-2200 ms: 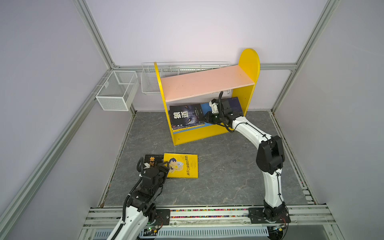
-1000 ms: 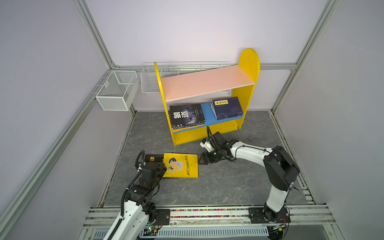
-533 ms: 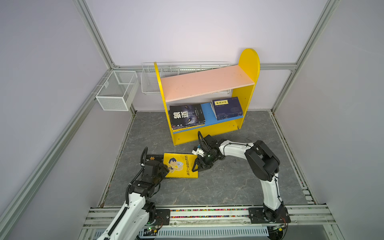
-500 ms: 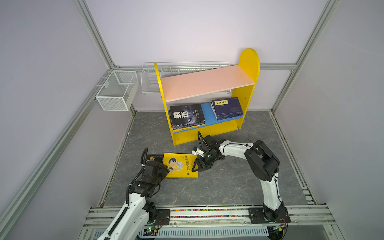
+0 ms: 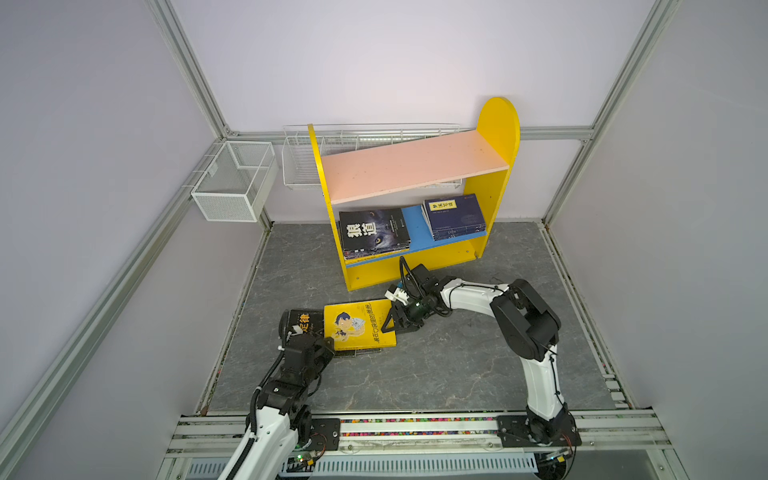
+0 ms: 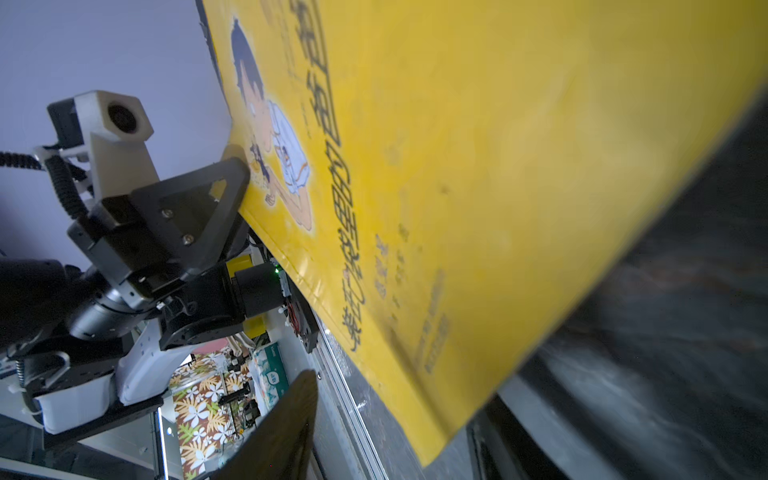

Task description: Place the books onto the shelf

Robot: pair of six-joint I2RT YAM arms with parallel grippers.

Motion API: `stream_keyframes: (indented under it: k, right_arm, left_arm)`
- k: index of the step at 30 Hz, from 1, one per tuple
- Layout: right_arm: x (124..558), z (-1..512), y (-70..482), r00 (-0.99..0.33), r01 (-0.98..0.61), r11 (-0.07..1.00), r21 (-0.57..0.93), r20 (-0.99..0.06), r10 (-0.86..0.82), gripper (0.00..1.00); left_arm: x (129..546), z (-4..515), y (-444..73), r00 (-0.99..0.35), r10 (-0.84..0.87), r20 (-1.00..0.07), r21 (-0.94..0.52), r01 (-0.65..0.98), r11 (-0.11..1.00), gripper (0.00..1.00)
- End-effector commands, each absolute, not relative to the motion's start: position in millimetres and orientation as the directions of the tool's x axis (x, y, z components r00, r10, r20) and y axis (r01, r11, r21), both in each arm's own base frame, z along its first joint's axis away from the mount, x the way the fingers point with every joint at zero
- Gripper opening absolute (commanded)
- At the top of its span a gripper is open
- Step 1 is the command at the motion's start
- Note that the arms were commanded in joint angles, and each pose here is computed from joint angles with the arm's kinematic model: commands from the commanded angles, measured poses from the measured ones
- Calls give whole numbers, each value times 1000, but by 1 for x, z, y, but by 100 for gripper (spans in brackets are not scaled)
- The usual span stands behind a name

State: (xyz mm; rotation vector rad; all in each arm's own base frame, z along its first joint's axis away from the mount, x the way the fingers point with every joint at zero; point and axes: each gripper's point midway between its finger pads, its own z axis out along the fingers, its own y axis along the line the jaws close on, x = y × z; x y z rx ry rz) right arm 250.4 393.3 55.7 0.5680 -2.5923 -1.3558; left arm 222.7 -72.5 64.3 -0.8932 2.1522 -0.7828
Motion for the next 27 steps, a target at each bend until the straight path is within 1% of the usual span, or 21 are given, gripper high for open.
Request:
stream_keyframes:
  k: [1, 5, 7, 11, 15, 20, 22, 27]
  right_arm:
    - [266, 117, 418, -902, -343, 345, 874, -204, -381, 58]
    - [290, 131, 409, -945, -282, 327, 902, -202, -257, 59]
    - [306, 136, 395, -967, -237, 335, 912, -190, -169, 59]
    - [326, 150, 367, -984, -175, 326, 929, -174, -30, 60]
    - [316, 169, 358, -986, -160, 302, 940, -163, -17, 60]
    - [293, 184, 354, -987, -159, 288, 945, -157, -28, 61]
    - [285, 187, 348, -986, -164, 300, 940, -164, -24, 61]
    - [265, 185, 337, -981, -187, 377, 907, -189, -30, 62]
  left_arm:
    - [211, 54, -90, -631, -717, -298, -733, -330, 595, 0]
    - [219, 73, -98, -613, -733, -294, -784, -284, 552, 0]
    - [226, 89, -102, -580, -773, -256, -837, -268, 478, 0]
    - [238, 135, -104, -506, -835, -216, -925, -169, 341, 0]
    - [244, 169, -100, -444, -878, -178, -962, -108, 250, 0]
    - [251, 192, -95, -395, -908, -138, -982, -68, 179, 0]
    - [253, 193, -95, -389, -912, -128, -984, -67, 167, 0]
    - [262, 211, -93, -343, -934, -101, -993, -14, 113, 0]
